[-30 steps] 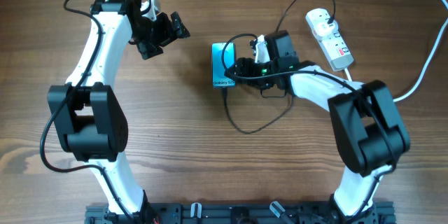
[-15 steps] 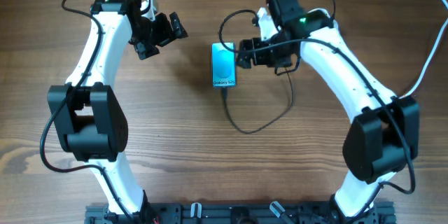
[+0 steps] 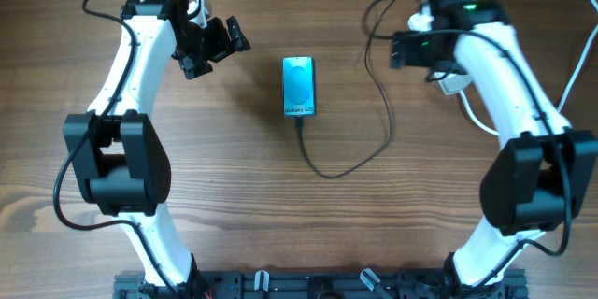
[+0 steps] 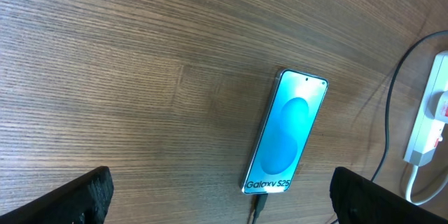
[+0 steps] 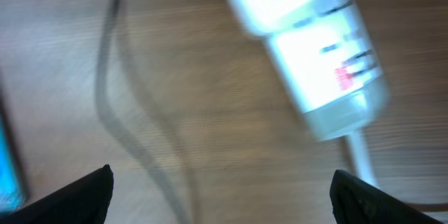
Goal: Plug charger to phone and switch on socket
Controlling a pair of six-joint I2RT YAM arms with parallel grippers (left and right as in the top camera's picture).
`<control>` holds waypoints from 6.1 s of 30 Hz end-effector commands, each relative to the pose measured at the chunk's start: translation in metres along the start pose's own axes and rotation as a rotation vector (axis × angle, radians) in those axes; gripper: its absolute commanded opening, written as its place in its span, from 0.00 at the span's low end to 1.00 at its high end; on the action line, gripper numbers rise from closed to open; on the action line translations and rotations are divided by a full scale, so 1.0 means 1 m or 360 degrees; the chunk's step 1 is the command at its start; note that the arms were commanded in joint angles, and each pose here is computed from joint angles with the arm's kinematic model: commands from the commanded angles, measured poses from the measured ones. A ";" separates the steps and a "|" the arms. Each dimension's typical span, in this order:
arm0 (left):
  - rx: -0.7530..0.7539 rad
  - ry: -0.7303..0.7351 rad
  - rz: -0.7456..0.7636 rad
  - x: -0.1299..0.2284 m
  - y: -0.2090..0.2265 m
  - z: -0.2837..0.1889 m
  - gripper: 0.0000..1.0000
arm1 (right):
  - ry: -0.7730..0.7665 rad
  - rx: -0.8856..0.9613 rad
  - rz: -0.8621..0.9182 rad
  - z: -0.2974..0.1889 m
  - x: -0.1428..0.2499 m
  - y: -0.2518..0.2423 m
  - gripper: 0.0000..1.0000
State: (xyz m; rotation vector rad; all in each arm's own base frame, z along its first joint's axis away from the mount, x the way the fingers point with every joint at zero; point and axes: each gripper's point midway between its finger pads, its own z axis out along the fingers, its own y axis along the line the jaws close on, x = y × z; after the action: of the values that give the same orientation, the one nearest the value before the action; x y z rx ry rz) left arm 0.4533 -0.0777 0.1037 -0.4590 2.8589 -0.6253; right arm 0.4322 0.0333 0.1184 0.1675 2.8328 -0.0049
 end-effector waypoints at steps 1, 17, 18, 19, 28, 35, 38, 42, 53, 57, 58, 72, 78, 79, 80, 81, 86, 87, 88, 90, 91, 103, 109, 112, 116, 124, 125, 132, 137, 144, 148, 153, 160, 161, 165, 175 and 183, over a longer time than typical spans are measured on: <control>-0.0006 -0.0038 0.0038 -0.002 -0.002 -0.009 1.00 | -0.0045 0.0090 0.0085 0.009 -0.016 -0.040 1.00; -0.0006 -0.0038 0.0038 -0.002 -0.002 -0.009 1.00 | -0.0250 0.0217 0.0342 0.089 -0.062 -0.091 0.04; -0.0006 -0.0038 0.0038 -0.002 -0.002 -0.009 1.00 | -0.0254 0.0198 0.0341 0.094 -0.063 -0.089 0.04; -0.0006 -0.0038 0.0038 -0.002 -0.002 -0.009 1.00 | -0.0264 0.0172 0.0337 0.095 -0.065 -0.086 0.04; -0.0006 -0.0038 0.0038 -0.002 -0.002 -0.009 1.00 | -0.0223 0.0090 0.0315 0.119 -0.061 -0.076 0.30; -0.0006 -0.0038 0.0038 -0.002 -0.002 -0.009 1.00 | -0.0187 0.0085 0.0312 0.127 -0.056 -0.076 0.36; -0.0006 -0.0038 0.0038 -0.002 -0.002 -0.009 1.00 | -0.0135 0.0058 0.0308 0.128 -0.048 -0.072 0.38; -0.0006 -0.0038 0.0038 -0.002 -0.002 -0.009 1.00 | -0.0028 0.0067 0.0196 0.128 -0.032 -0.072 0.47; -0.0006 -0.0038 0.0038 -0.002 -0.002 -0.009 1.00 | 0.0018 0.0083 -0.0286 0.121 -0.027 -0.074 0.91; -0.0006 -0.0038 0.0038 -0.002 -0.002 -0.009 1.00 | 0.0001 0.0142 -0.0378 0.121 -0.031 -0.081 0.99; -0.0006 -0.0038 0.0038 -0.002 -0.002 -0.009 1.00 | -0.0005 0.0176 -0.0319 0.120 -0.032 -0.086 0.99; -0.0006 -0.0038 0.0038 -0.002 -0.002 -0.009 1.00 | -0.0165 -0.0191 -0.0372 0.119 -0.050 -0.074 1.00; -0.0006 -0.0038 0.0038 -0.002 -0.002 -0.009 1.00 | -0.0176 0.0055 -0.0314 0.120 -0.057 -0.102 1.00; -0.0006 -0.0038 0.0038 -0.002 -0.002 -0.009 1.00 | -0.0190 0.0062 -0.0295 0.119 -0.059 -0.103 1.00; -0.0006 -0.0038 0.0038 -0.002 -0.002 -0.009 1.00 | -0.0210 0.0063 -0.0283 0.119 -0.062 -0.103 1.00; -0.0006 -0.0038 0.0038 -0.002 -0.002 -0.009 1.00 | -0.0230 0.0067 -0.0283 0.118 -0.065 -0.103 1.00; -0.0006 -0.0038 0.0038 -0.002 -0.002 -0.009 1.00 | -0.0281 0.0070 -0.0199 0.117 -0.073 -0.104 1.00; -0.0006 -0.0038 0.0038 -0.002 -0.002 -0.009 1.00 | -0.0286 0.0075 -0.0178 0.117 -0.073 -0.105 1.00; -0.0006 -0.0038 0.0038 -0.002 -0.002 -0.009 1.00 | -0.0292 0.0072 -0.0153 0.117 -0.074 -0.105 1.00; -0.0006 -0.0038 0.0038 -0.002 -0.002 -0.009 1.00 | -0.0295 0.0072 -0.0145 0.117 -0.075 -0.105 1.00; -0.0006 -0.0038 0.0038 -0.002 -0.002 -0.009 1.00 | -0.0294 0.0071 -0.0145 0.117 -0.075 -0.105 1.00; -0.0006 -0.0038 0.0038 -0.002 -0.002 -0.009 1.00 | 0.0007 0.0044 -0.0535 0.123 -0.029 -0.103 1.00; -0.0006 -0.0038 0.0038 -0.002 -0.002 -0.009 1.00 | 0.0098 0.0012 -0.0609 0.122 -0.014 -0.106 1.00; -0.0006 -0.0038 0.0038 -0.002 -0.002 -0.009 1.00 | 0.0171 -0.0114 -0.0837 0.121 0.001 -0.096 1.00; -0.0006 -0.0038 0.0038 -0.002 -0.002 -0.009 1.00 | 0.0166 -0.0118 -0.0882 0.124 0.001 -0.096 1.00; -0.0006 -0.0038 0.0038 -0.002 -0.002 -0.009 1.00 | 0.0138 -0.0108 -0.0874 0.132 -0.001 -0.097 0.94; -0.0006 -0.0038 0.0038 -0.002 -0.002 -0.009 1.00 | 0.0148 -0.0110 -0.0853 0.131 0.001 -0.096 0.94; -0.0006 -0.0038 0.0038 -0.002 -0.002 -0.009 1.00 | 0.0197 -0.0147 -0.0799 0.130 0.009 -0.094 0.75; -0.0006 -0.0038 0.0038 -0.002 -0.002 -0.009 1.00 | 0.0293 -0.0160 -0.0711 0.128 0.024 -0.094 0.70; -0.0006 -0.0038 0.0038 -0.002 -0.002 -0.009 1.00 | 0.0433 -0.0171 -0.0514 0.123 0.044 -0.093 0.67; -0.0006 -0.0038 0.0038 -0.002 -0.002 -0.009 1.00 | 0.0412 -0.0161 -0.0469 0.123 0.040 -0.093 0.98; -0.0006 -0.0038 0.0038 -0.002 -0.002 -0.009 1.00 | 0.0209 -0.0121 -0.0411 0.101 0.008 -0.093 1.00; -0.0006 -0.0038 0.0038 -0.002 -0.002 -0.009 1.00 | 0.0051 -0.0092 -0.0426 0.086 -0.015 -0.094 1.00; -0.0006 -0.0038 0.0038 -0.002 -0.002 -0.009 1.00 | 0.0055 -0.0093 -0.0426 0.086 -0.014 -0.094 1.00; -0.0006 -0.0038 0.0038 -0.002 -0.002 -0.009 1.00 | 0.0048 -0.0092 -0.0426 0.086 -0.015 -0.094 1.00; -0.0006 -0.0038 0.0038 -0.002 -0.002 -0.009 1.00 | -0.0145 -0.0057 -0.0436 0.085 -0.045 -0.095 1.00; -0.0006 -0.0038 0.0038 -0.002 -0.002 -0.009 1.00 | -0.0238 -0.0040 -0.0441 0.084 -0.060 -0.096 1.00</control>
State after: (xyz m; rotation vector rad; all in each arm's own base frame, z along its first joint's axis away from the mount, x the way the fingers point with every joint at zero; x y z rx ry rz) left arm 0.4534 -0.0766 0.1033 -0.4606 2.8592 -0.6148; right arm 0.5001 -0.0704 0.0448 -0.2406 2.7111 -0.0455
